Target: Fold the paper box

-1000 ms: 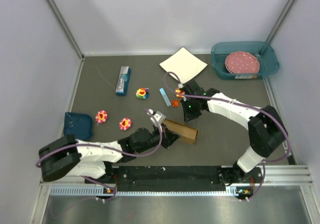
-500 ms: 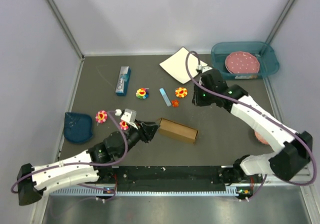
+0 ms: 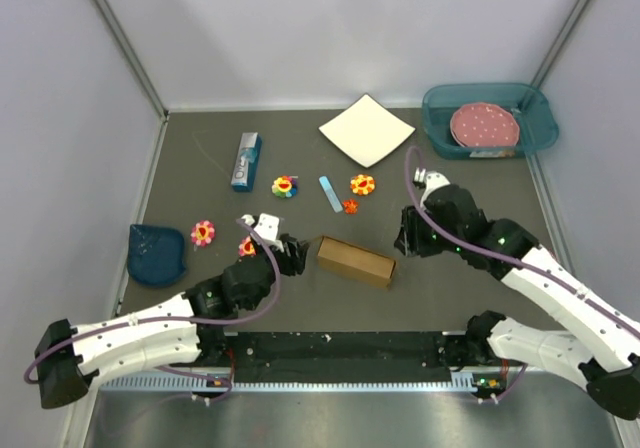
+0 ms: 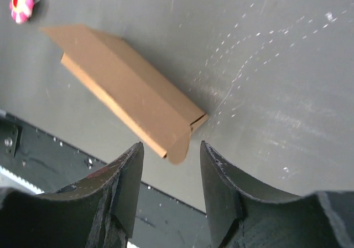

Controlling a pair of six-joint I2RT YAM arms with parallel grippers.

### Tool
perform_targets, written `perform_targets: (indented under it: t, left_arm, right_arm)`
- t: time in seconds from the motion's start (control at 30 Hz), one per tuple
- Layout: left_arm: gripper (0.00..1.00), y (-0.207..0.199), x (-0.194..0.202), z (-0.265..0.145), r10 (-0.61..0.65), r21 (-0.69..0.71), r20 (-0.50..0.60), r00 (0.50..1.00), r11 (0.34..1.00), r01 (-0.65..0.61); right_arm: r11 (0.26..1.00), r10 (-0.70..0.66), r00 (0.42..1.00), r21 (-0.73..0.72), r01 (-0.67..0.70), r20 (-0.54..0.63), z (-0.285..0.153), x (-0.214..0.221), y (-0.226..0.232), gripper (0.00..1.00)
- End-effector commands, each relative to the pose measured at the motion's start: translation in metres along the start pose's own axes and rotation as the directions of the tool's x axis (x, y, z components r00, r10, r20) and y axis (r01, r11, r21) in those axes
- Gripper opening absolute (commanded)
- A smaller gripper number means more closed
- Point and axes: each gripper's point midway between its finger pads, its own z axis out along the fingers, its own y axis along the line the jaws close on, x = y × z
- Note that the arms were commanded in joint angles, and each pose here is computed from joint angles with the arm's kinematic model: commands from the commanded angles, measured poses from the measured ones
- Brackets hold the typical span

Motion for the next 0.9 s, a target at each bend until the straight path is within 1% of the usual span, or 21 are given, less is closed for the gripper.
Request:
perform_targets:
  t: [0.0,0.07,0.1,0.2,0.23,0.27,0.3,0.37,0.4,0.47,0.5,0.57,0.6,0.63,0.67,0.7,0.73,0.77,0.8,0.87]
  left_arm:
    - [0.61,0.000,-0.041,0.004,0.017,-0.016,0.131,0.991,1.000,-0.015]
    - [0.62,-0.001,-0.051,0.007,0.018,-0.015,0.164,0.986,1.000,-0.016]
    - [0.62,-0.001,-0.056,0.008,0.044,-0.014,0.180,0.983,0.999,-0.042]
    - [0.62,0.003,-0.072,0.015,0.051,-0.042,0.221,0.974,0.998,-0.043]
    - [0.62,0.009,-0.072,0.021,0.058,-0.067,0.214,0.975,0.997,-0.045]
    - [0.62,0.009,-0.079,0.025,0.049,-0.067,0.224,0.973,0.997,-0.035]
    - [0.62,0.010,-0.084,0.029,0.045,-0.070,0.235,0.971,0.997,-0.029]
    - [0.62,0.015,-0.088,0.045,0.055,-0.089,0.219,0.974,0.995,-0.036]
    - [0.61,0.019,-0.079,0.055,0.077,-0.114,0.184,0.980,0.992,-0.056]
    - [0.61,0.029,-0.085,0.063,0.077,-0.161,0.172,0.982,0.986,-0.049]
    - [0.60,0.034,-0.077,0.067,0.073,-0.182,0.145,0.987,0.982,-0.046]
    - [0.58,0.050,-0.072,0.070,0.043,-0.233,0.127,0.991,0.972,-0.012]
    - [0.57,0.053,-0.068,0.072,-0.011,-0.240,0.120,0.993,0.970,0.040]
    - [0.55,0.066,-0.058,0.072,-0.029,-0.270,0.089,0.996,0.961,0.052]
    - [0.53,0.069,-0.052,0.072,-0.052,-0.271,0.072,0.996,0.960,0.070]
    - [0.51,0.071,-0.047,0.072,-0.113,-0.278,0.070,0.991,0.952,0.128]
    - [0.45,0.081,-0.034,0.071,-0.139,-0.307,0.029,0.990,0.941,0.141]
    - [0.42,0.083,-0.029,0.071,-0.170,-0.303,0.008,0.985,0.939,0.165]
    - [0.40,0.078,-0.020,0.072,-0.226,-0.278,-0.022,0.974,0.937,0.211]
    - [0.37,0.080,-0.004,0.070,-0.277,-0.279,-0.061,0.959,0.927,0.250]
  right_arm:
    - [0.999,-0.031,0.999,-0.010,0.031,-0.042,-0.003,0.026,0.009,0.47]
    - [1.000,-0.024,0.998,0.002,0.024,-0.057,-0.002,0.036,0.008,0.47]
    - [1.000,-0.026,0.999,0.015,0.027,-0.048,-0.001,0.038,0.007,0.47]
    - [0.999,0.029,1.000,0.023,-0.029,-0.005,-0.006,0.041,0.003,0.43]
    - [0.999,0.048,0.998,-0.009,-0.048,0.038,-0.011,0.036,0.005,0.42]
    - [0.998,0.067,0.997,-0.017,-0.066,0.041,-0.011,0.041,0.004,0.41]
    - [0.996,0.083,0.995,-0.026,-0.082,0.049,-0.012,0.042,0.004,0.37]
    - [0.991,0.133,0.989,-0.019,-0.132,0.060,-0.013,0.048,-0.001,0.34]
    - [0.988,0.152,0.986,-0.001,-0.152,0.070,-0.012,0.049,-0.006,0.31]
    - [0.977,0.212,0.975,0.015,-0.214,0.065,-0.009,0.059,-0.011,0.25]
    - [0.973,0.230,0.971,0.023,-0.232,0.059,-0.007,0.063,-0.013,0.18]
    - [0.959,0.281,0.959,0.035,-0.282,0.033,-0.001,0.077,-0.016,0.09]
    - [0.953,0.303,0.953,0.021,-0.304,0.022,0.001,0.081,-0.014,0.01]
    - [0.937,0.347,0.938,0.040,-0.346,-0.005,0.009,0.096,-0.018,0.00]
    - [0.926,0.375,0.927,0.039,-0.374,-0.011,0.012,0.103,-0.020,0.00]
    - [0.915,0.404,0.915,0.007,-0.404,-0.007,0.014,0.105,-0.017,0.00]
    - [0.896,0.444,0.896,0.030,-0.443,-0.027,0.023,0.122,-0.023,0.00]
    - [0.885,0.466,0.885,0.030,-0.465,-0.024,0.026,0.127,-0.025,0.00]
    - [0.872,0.490,0.872,0.000,-0.490,-0.009,0.028,0.124,-0.022,0.00]
    - [0.845,0.535,0.844,0.000,-0.535,-0.024,0.039,0.137,-0.024,0.00]
